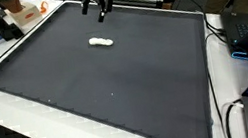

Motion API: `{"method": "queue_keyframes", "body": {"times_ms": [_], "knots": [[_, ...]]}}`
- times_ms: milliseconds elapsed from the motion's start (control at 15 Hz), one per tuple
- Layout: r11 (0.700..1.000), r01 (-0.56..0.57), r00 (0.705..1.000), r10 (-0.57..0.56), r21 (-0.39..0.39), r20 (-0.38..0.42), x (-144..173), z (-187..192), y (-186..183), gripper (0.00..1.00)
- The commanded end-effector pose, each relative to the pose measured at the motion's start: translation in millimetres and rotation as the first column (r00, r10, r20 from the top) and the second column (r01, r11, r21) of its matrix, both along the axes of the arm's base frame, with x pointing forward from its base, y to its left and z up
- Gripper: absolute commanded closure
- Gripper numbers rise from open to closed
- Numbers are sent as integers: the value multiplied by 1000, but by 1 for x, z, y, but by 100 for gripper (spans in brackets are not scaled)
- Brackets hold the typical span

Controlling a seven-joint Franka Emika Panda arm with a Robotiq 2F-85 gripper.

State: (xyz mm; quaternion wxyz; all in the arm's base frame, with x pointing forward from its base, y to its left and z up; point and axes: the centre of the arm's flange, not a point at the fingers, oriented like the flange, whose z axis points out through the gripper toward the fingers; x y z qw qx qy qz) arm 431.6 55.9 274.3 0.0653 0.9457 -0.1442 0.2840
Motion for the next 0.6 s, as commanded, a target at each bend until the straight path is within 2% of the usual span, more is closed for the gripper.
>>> {"method": "queue_keyframes", "body": {"times_ms": [0,67,200,533], "knots": [[1000,0,1000,0,0,-1,0,-1,0,0],[1000,0,1000,0,0,-2,0,-1,0,0],[999,-36,997,36,13,-68,10,-1,1,0],[996,-54,992,62,73,-114,30,-1,-10,0]]}}
